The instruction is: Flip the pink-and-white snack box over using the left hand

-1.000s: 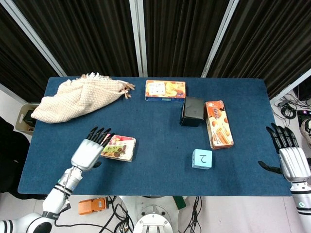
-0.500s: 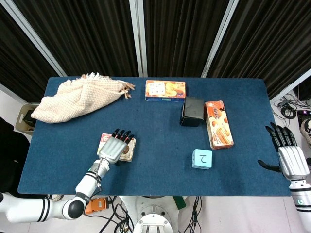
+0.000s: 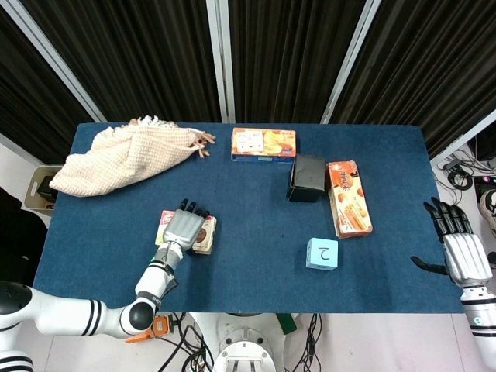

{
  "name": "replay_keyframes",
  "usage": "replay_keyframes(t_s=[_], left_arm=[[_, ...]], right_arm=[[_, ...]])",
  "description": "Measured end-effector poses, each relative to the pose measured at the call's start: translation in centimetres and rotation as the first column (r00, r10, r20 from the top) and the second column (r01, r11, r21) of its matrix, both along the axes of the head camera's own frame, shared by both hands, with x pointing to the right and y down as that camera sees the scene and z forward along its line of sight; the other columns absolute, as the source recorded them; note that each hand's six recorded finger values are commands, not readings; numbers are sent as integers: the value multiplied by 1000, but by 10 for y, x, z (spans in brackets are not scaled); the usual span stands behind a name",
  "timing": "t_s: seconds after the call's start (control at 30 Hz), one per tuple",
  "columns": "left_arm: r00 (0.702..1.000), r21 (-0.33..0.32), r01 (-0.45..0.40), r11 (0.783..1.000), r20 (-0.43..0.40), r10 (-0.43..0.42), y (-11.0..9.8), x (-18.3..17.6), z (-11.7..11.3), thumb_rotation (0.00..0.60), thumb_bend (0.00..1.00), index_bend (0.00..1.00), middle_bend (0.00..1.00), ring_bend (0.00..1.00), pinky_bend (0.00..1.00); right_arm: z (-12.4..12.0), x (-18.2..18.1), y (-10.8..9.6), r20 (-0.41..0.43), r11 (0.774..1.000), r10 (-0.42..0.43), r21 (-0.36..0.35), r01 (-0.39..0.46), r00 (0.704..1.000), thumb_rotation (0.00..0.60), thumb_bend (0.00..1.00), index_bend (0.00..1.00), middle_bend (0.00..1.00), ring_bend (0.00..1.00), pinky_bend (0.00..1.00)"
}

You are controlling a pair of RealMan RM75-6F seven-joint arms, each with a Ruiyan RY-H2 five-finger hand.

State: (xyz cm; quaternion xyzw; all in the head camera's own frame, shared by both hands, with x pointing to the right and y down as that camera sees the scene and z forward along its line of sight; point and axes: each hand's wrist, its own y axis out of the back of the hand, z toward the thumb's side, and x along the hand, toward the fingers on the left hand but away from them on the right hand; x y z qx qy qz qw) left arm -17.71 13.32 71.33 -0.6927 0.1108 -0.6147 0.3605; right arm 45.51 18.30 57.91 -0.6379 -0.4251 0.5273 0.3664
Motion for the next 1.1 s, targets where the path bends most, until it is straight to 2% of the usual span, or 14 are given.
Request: replay_keyframes(t_s=[0.13,0.2,0.33,0.43,0.53,0.57,0.63,0.67,0.73,0.77,0.87,0.97,1.03,1.1], left_arm=[[998,20,35,999,-56,-34,-4,1,-4,600,0,351,368,207,101],[990,25,79,997,-117,-75,-8,0,-7,600,0,351,368,207,101],[943,9,197,980,-276,-187,-15,-2,-14,600,0,351,368,207,101],[860,-41,305,952,-417,-293,-20,-6,-19,600,0,351,368,207,101],[738,-127,395,910,-546,-396,-24,-11,-21,600,0,351,367,205,85],[682,-169,421,891,-589,-434,-25,-13,-21,600,0,351,367,203,81],[594,-234,450,862,-642,-485,-26,-17,-21,600,0,351,367,198,81],[536,-278,463,842,-669,-515,-26,-19,-19,600,0,351,367,195,81],[449,-342,475,811,-698,-557,-27,-23,-17,600,0,351,367,192,80],[394,-382,478,791,-712,-582,-27,-26,-15,600,0,351,367,191,79],[277,-467,471,748,-727,-629,-26,-33,-8,600,0,351,367,186,74],[221,-506,463,728,-729,-648,-26,-43,3,600,0,351,366,184,72],[221,-504,465,728,-730,-646,-26,-50,11,600,0,351,367,184,72],[244,-484,471,737,-732,-636,-25,-56,21,600,0,351,367,183,71]], right_arm=[[0,1,0,-1,1000,3,-1,-3,1000,600,147,0,0,0,0],[0,2,1,-2,1000,6,0,-6,1000,600,147,0,0,0,0],[0,3,1,-4,1000,9,0,-9,1000,600,148,0,0,0,0],[0,2,1,-5,1000,11,-3,-11,1000,600,147,0,0,0,0],[1,1,0,-4,1000,10,-4,-10,1000,600,148,0,0,0,0],[2,1,-1,-4,1000,9,-5,-9,1000,600,148,0,0,0,0],[2,0,-2,-6,1000,7,-7,-7,1000,600,147,0,0,0,0],[2,-1,-2,-7,1000,6,-7,-6,1000,600,147,0,0,0,0],[2,-2,-2,-9,1000,4,-8,-4,1000,600,147,0,0,0,0],[2,-2,-3,-10,1000,4,-8,-4,1000,600,147,0,0,0,0],[2,-2,-3,-12,1000,5,-8,-5,1000,600,147,0,0,0,0],[1,-2,-3,-14,1000,8,-8,-9,1000,600,148,0,0,0,0],[0,-2,-2,-14,1000,12,-7,-12,1000,600,148,0,0,0,0],[0,-1,-1,-15,1000,15,-7,-16,1000,600,148,0,0,0,0]])
